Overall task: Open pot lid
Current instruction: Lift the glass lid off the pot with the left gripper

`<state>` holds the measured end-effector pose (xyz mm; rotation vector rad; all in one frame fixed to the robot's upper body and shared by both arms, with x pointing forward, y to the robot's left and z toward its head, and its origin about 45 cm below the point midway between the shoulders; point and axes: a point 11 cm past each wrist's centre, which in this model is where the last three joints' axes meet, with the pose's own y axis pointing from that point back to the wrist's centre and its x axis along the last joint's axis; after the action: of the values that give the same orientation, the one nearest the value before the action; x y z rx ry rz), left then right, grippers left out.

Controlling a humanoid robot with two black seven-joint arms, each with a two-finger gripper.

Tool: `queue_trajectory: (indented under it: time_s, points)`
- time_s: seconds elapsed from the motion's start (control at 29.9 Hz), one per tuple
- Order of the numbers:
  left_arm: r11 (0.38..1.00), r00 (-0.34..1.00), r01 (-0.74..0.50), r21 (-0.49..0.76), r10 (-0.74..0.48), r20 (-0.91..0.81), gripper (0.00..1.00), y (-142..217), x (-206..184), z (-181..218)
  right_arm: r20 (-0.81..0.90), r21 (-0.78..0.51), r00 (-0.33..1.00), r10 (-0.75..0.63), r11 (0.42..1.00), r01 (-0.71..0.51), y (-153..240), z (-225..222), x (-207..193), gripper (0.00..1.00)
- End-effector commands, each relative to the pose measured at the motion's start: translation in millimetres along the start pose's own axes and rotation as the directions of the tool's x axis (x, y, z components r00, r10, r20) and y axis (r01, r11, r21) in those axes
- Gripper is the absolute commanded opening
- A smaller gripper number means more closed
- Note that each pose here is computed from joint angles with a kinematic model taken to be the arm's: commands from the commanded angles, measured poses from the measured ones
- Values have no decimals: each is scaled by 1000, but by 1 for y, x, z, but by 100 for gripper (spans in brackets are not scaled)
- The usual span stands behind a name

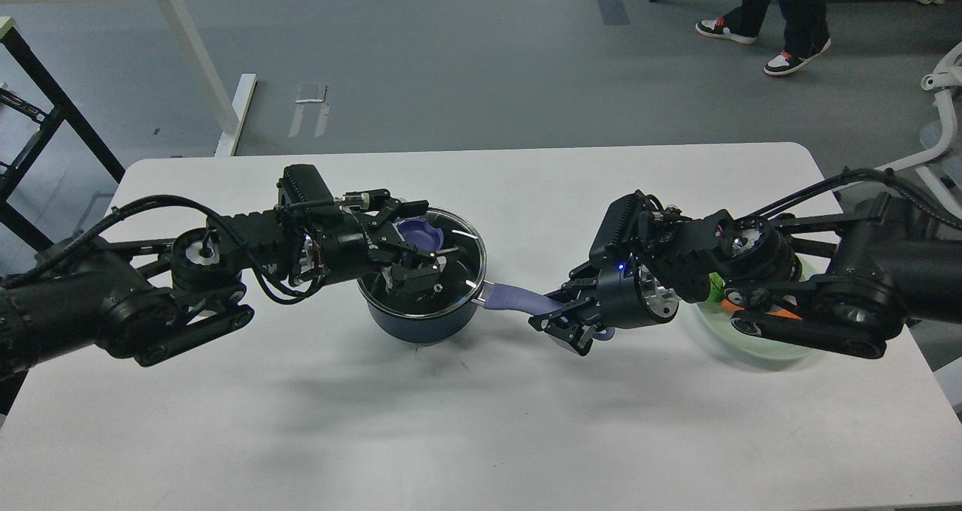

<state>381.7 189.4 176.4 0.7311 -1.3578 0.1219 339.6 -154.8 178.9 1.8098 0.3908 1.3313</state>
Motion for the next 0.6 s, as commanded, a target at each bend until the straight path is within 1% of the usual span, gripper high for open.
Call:
queue_trajectory:
  time_s: [0.0, 0.1, 0.23, 0.43, 0.57]
  points:
    - [1000, 1000, 6, 4, -6, -4, 83, 1, -3, -1, 4, 0, 1000, -3, 1000, 3, 0, 0, -2, 21]
    - [1000, 1000, 11, 9, -11, -3, 77, 3, -5, -3, 4, 0, 1000, 0, 1000, 0, 0, 0, -1, 21]
    - [1000, 1000, 9, 14, -9, -1, 58, 4, -4, -4, 5, 0, 1000, -1, 1000, 1, 0, 0, -2, 21]
    - [999, 1000, 12, 31, -12, 0, 40, 11, -4, -11, 3, 3, 1000, -3, 1000, 3, -1, -1, -1, 21]
    - [999, 1000, 1, 42, -1, -2, 40, 15, -1, -15, 4, 0, 1000, -3, 1000, 3, 0, 0, -2, 21]
